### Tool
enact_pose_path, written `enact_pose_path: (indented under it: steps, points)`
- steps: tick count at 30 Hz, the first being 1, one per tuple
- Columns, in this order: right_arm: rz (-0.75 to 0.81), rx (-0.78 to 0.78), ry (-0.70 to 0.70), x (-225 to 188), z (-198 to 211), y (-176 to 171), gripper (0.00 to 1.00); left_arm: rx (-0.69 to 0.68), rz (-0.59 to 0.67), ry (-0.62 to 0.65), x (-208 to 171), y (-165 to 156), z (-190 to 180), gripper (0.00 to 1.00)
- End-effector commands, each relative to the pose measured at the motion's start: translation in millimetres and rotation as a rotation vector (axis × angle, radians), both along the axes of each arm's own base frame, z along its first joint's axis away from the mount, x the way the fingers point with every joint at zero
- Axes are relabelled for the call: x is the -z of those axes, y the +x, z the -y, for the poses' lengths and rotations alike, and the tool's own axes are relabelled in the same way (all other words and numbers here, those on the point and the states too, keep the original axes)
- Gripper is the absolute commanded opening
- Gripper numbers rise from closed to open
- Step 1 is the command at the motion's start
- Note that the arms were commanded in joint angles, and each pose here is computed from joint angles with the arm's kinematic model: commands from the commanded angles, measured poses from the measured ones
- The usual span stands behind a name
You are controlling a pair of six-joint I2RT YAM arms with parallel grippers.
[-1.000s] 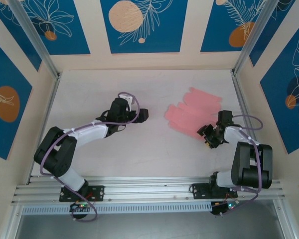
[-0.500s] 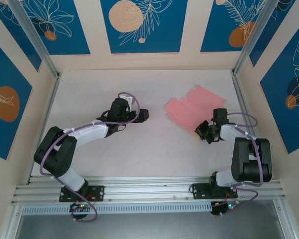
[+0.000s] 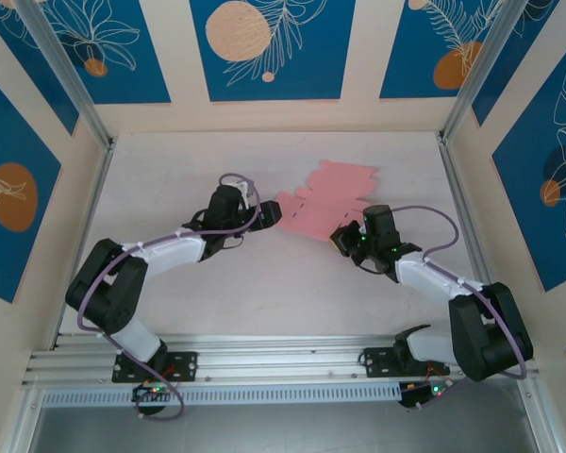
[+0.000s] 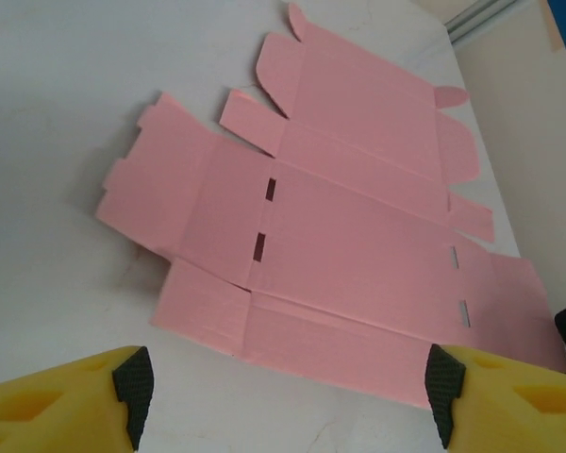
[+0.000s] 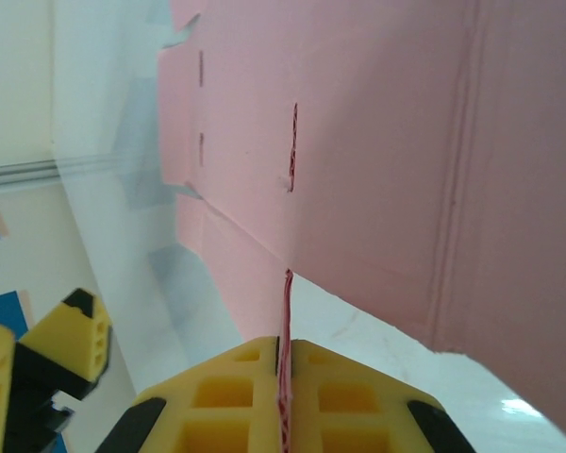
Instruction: Fold the paper box
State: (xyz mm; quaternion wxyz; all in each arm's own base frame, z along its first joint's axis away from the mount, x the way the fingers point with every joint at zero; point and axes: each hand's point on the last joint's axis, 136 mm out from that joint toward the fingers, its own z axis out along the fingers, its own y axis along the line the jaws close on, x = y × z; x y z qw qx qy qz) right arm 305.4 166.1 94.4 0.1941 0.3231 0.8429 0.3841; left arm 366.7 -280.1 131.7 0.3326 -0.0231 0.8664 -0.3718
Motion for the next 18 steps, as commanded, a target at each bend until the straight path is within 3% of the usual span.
enact_pose_path:
  steps: [1, 3, 6, 18]
  points:
    - [0.071, 0.12, 0.014, -12.1, -0.6, 12.7, 0.0, -0.092, -0.097, 0.028, 19.7, -12.1, -12.6, 0.73]
    - [0.091, 0.141, 0.024, -13.5, -4.9, 15.3, 0.0, -0.145, -0.103, 0.057, 22.8, -18.9, -25.1, 0.73]
    - [0.118, 0.154, 0.044, -16.2, -13.4, 20.2, 0.0, -0.176, -0.118, -0.004, 21.9, -26.7, -28.9, 0.74]
    - [0.12, 0.04, 0.088, -12.8, -71.4, 30.7, 0.0, -0.092, -0.257, -0.308, 40.0, -19.6, 23.4, 0.73]
